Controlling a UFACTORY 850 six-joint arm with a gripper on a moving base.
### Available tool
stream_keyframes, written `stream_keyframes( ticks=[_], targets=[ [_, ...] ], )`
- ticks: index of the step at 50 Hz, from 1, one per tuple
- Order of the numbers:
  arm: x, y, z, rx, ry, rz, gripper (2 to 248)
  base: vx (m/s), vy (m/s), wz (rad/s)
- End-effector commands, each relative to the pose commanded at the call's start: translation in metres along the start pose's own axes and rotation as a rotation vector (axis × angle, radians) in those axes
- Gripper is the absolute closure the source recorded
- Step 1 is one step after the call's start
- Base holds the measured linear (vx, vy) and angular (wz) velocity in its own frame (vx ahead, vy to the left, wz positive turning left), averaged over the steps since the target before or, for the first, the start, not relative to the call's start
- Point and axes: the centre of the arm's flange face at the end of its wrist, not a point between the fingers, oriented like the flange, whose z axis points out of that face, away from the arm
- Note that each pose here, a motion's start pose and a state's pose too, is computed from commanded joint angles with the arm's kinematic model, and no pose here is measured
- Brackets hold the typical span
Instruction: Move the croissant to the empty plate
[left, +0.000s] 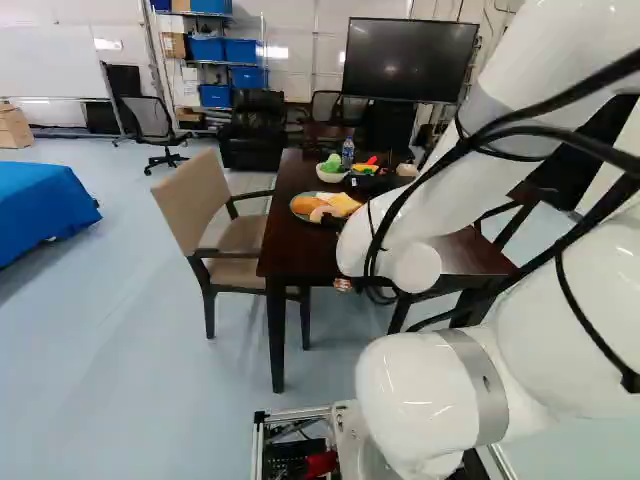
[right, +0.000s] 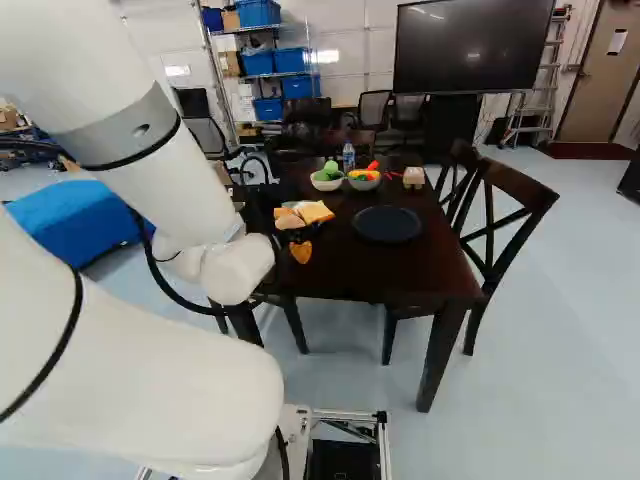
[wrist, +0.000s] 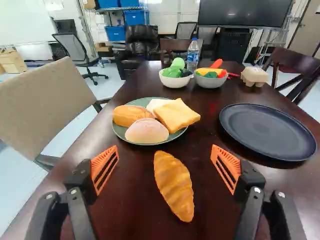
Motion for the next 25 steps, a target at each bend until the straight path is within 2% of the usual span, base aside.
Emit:
stream_keyframes(
  ticks=[9,25],
  targets=[
    [0.009,0.000,0.012,0.000,-0.044,0.000,3,0.000,0.000,0.000],
    [0.016,0.006,0.020,-0.017,-0.166,0.007,3,0.000,0.000,0.000]
  ],
)
